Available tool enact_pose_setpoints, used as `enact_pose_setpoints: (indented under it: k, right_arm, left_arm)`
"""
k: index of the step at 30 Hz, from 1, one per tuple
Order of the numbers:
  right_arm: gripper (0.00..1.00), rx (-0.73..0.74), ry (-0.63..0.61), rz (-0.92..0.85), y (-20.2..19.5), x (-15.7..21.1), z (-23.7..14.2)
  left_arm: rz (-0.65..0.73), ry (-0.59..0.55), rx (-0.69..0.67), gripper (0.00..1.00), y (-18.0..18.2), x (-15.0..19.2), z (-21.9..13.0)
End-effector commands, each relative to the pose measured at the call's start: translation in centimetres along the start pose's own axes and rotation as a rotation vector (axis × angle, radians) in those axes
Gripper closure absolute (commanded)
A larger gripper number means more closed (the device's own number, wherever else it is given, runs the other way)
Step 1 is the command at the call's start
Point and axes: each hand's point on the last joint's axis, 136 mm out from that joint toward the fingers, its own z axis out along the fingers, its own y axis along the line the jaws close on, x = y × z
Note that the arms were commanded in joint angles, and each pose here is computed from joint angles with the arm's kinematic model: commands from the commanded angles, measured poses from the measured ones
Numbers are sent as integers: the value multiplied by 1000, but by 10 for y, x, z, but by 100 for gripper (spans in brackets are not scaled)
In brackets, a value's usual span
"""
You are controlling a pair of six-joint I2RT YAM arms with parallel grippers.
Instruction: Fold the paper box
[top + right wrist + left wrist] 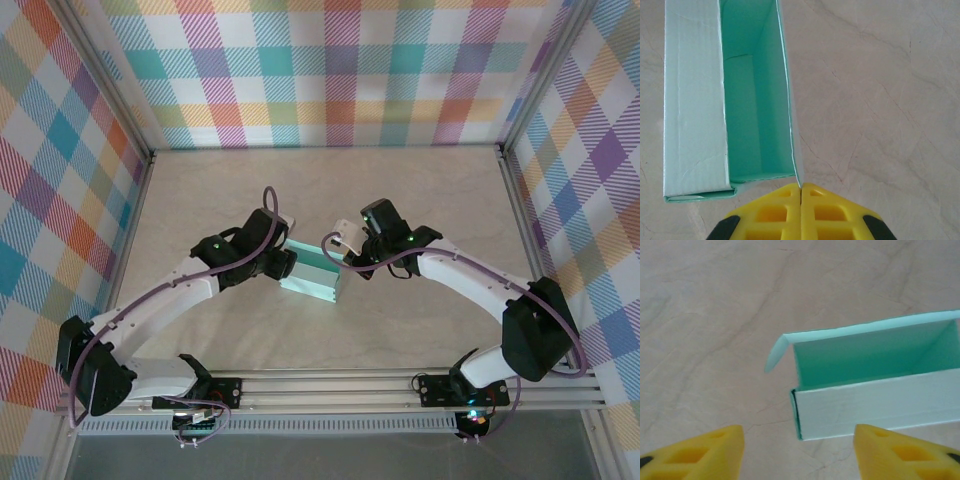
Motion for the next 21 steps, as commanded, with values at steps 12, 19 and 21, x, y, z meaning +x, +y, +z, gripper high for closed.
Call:
enact_pose_setpoints:
  k: [12, 19, 21]
  right_arm:
    - [100, -31, -16, 4, 5, -8, -1]
    - [100, -26, -14, 3, 3, -8, 0]
    - [100, -28, -15, 5, 3, -8, 0]
  left_arm:
    - [-214, 89, 368, 87, -60, 23, 9]
    - [-177, 103, 353, 83, -54, 35, -4]
    - [-178, 130, 317, 83, -48, 47, 0]
